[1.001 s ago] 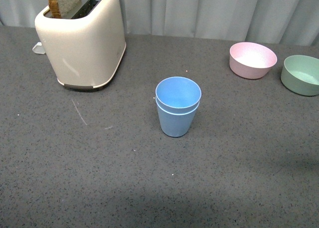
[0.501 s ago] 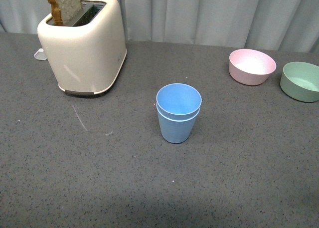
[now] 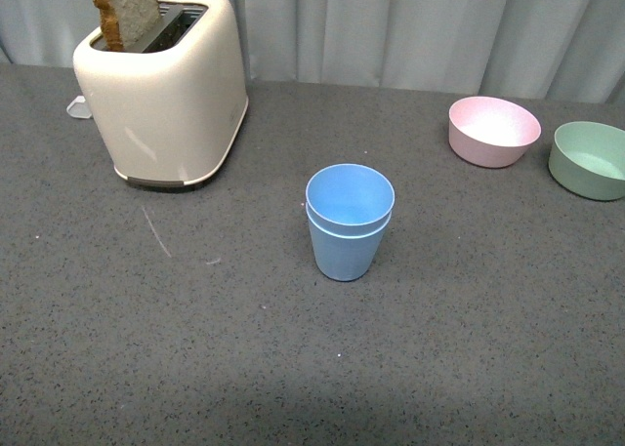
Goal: Stack blue cups with both arms
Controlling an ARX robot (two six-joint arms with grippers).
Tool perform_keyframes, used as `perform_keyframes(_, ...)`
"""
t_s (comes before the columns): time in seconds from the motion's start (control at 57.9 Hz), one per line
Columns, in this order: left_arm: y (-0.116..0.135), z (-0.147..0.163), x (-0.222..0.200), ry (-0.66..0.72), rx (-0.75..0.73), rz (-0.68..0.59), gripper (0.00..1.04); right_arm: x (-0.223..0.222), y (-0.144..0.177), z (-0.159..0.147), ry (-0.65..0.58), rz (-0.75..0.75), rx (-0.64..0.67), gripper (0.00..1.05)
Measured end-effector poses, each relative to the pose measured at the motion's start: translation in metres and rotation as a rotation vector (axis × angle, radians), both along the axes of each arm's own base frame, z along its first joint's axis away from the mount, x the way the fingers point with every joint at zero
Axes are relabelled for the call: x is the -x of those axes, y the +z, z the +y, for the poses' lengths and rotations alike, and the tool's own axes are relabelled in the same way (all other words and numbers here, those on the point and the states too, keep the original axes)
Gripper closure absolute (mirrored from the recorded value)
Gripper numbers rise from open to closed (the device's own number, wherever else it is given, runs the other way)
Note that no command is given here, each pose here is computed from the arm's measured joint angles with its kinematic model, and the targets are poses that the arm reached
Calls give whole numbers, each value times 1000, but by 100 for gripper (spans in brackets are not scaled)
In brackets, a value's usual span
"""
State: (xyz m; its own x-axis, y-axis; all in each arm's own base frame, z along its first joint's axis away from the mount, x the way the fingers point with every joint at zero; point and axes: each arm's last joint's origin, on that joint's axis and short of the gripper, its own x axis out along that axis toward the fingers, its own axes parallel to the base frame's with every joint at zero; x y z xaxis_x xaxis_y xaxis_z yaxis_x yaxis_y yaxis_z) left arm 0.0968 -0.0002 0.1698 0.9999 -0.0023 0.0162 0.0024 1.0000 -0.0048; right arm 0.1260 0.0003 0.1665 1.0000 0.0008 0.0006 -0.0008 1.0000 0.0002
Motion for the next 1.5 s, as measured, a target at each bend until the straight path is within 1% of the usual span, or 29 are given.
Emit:
perform_keyframes(0.725, 0, 0, 0, 0, 0, 0, 7, 18, 1, 0, 0, -6, 0, 104)
perform_keyframes(0.794, 0, 0, 0, 0, 0, 0, 7, 25, -4, 0, 3, 29, 0, 104)
perform_keyframes(0.863, 0, 0, 0, 0, 0, 1, 7, 28, -2, 0, 3, -3, 0, 104)
perform_keyframes(0.932, 0, 0, 0, 0, 0, 0, 7, 28, -2, 0, 3, 0, 0, 104)
perform_keyframes(0.967, 0, 0, 0, 0, 0, 0, 7, 28, -2, 0, 3, 1, 0, 99)
perform_keyframes(1.018, 0, 0, 0, 0, 0, 0, 7, 28, -2, 0, 3, 1, 1, 85)
perform_keyframes(1.07, 0, 0, 0, 0, 0, 0, 7, 28, -2, 0, 3, -1, 1, 75)
perform_keyframes(1.139, 0, 0, 0, 0, 0, 0, 7, 28, -2, 0, 3, -1, 1, 64)
perform_keyframes(1.208, 0, 0, 0, 0, 0, 0, 7, 28, -2, 0, 3, -1, 0, 46)
perform_keyframes(1.346, 0, 0, 0, 0, 0, 0, 7, 28, -2, 0, 3, -1, 1, 25)
perform_keyframes(1.433, 0, 0, 0, 0, 0, 0, 7, 28, -2, 0, 3, -1, 0, 9)
perform_keyframes(1.45, 0, 0, 0, 0, 0, 0, 7, 28, -2, 0, 3, -1, -1, 8)
perform_keyframes(1.502, 0, 0, 0, 0, 0, 0, 7, 28, -2, 0, 3, -1, 0, 9)
